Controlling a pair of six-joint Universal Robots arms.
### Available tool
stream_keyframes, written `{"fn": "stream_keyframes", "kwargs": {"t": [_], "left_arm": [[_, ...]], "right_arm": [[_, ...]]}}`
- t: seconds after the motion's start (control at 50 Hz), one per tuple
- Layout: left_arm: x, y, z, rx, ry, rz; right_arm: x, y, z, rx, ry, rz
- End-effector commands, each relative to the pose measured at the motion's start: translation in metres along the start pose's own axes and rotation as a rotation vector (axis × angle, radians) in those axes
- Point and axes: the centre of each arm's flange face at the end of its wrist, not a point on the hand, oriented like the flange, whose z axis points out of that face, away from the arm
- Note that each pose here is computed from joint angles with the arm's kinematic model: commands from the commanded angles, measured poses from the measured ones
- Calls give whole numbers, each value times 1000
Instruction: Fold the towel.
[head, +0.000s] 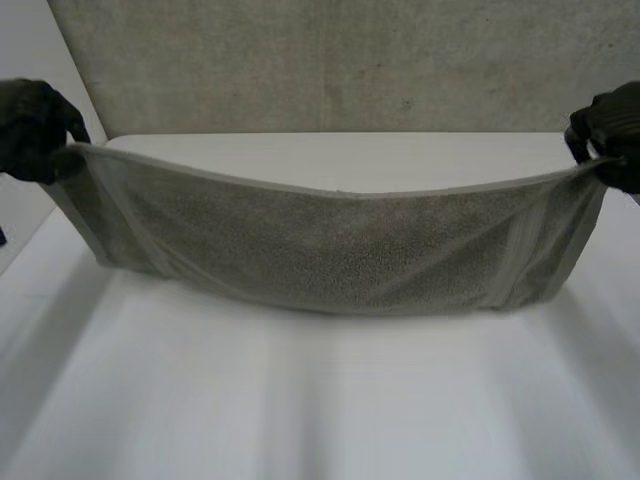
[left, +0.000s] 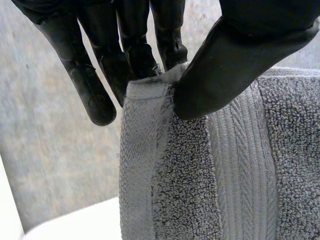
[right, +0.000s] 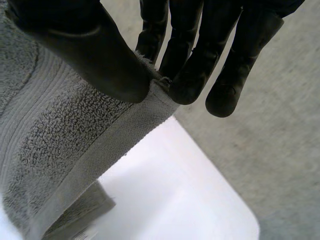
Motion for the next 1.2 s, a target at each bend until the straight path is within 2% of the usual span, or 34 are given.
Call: {"fn": "stream_keyframes", "kwargs": {"t": [0.02,0.12,0.2,0.3,0.34,0.44,0.58,0.78,0.86,0.94,1.0,1.1,1.2], "left_arm": [[-13,55,42,-117,30,-73],[-18,89,68,-193,46,-115],[-20,108,80,-249,37,-123],[-25,130,93,-312,14,-69],[-28,140,98,-342,-11,-17],[-31,146,103,-357,-45,30],[-24,143,104,-351,-38,42],[-15,99,94,-281,-33,73],[-9,84,77,-270,-36,76],[-3,87,63,-286,-37,72],[1,94,54,-296,-23,99],[-2,123,43,-349,-9,244],[-6,150,39,-411,4,324]], "right_arm": [[1,36,44,-69,-50,57],[-16,57,91,-135,-74,43],[-19,72,106,-173,-65,46],[-27,88,124,-197,-71,49],[-37,92,135,-186,-80,37],[-35,98,143,-192,-32,35],[-30,93,145,-170,20,69],[-19,46,112,-79,53,103],[-25,34,83,-85,50,97],[-39,43,67,-127,21,108],[-58,53,51,-139,-17,63],[-92,85,28,-126,-11,-130],[-100,109,24,-131,24,-174]]}}
